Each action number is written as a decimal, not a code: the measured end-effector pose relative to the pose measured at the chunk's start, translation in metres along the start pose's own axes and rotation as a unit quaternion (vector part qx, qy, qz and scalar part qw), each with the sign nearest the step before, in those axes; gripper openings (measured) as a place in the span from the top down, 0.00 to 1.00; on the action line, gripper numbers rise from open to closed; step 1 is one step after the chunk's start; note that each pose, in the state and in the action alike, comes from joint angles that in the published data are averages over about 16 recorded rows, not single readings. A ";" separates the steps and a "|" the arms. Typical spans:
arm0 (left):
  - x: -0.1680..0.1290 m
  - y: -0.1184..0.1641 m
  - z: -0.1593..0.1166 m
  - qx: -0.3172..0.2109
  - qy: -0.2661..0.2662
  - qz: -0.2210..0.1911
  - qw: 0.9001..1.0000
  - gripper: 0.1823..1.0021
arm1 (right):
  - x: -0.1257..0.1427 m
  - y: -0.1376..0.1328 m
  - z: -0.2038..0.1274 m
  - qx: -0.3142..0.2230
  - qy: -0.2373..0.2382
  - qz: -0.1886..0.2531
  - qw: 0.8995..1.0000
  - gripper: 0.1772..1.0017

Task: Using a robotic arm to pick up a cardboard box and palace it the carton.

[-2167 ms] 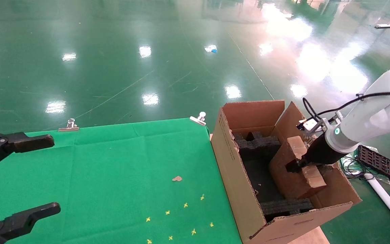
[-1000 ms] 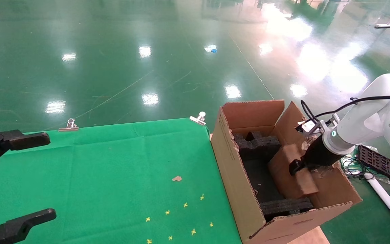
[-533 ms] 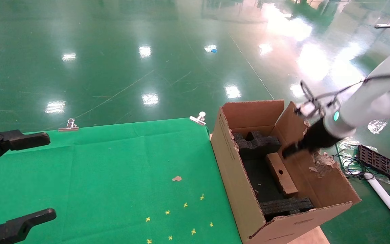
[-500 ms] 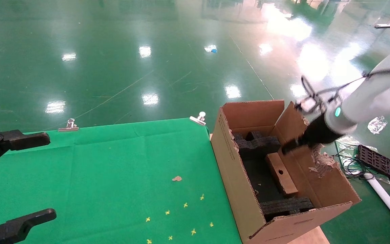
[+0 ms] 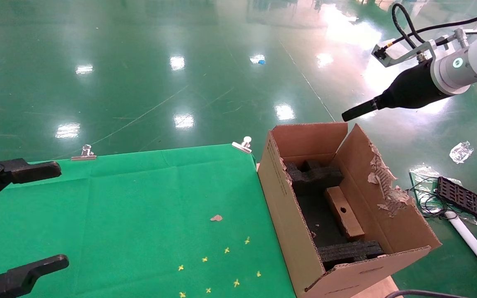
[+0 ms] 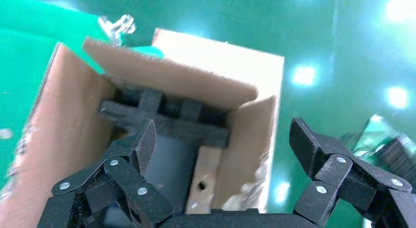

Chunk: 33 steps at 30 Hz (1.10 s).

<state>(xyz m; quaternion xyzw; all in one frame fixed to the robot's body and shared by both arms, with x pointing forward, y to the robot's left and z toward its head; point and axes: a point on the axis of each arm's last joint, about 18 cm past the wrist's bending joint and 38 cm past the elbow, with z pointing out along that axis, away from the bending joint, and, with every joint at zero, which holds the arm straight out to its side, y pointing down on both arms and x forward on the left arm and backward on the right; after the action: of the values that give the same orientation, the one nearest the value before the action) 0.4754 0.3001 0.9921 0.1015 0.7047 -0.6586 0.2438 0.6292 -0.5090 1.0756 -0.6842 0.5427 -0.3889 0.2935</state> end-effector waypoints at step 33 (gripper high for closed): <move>0.000 0.000 0.000 0.000 0.000 0.000 1.000 0.00 | -0.170 0.029 0.039 0.153 -0.343 -0.130 0.918 0.00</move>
<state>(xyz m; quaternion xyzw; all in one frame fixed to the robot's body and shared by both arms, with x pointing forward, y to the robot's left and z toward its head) 0.4756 0.3003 0.9920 0.1013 0.7046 -0.6587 0.2437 0.6290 -0.3514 0.9952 -0.7867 0.2493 -0.2435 0.5096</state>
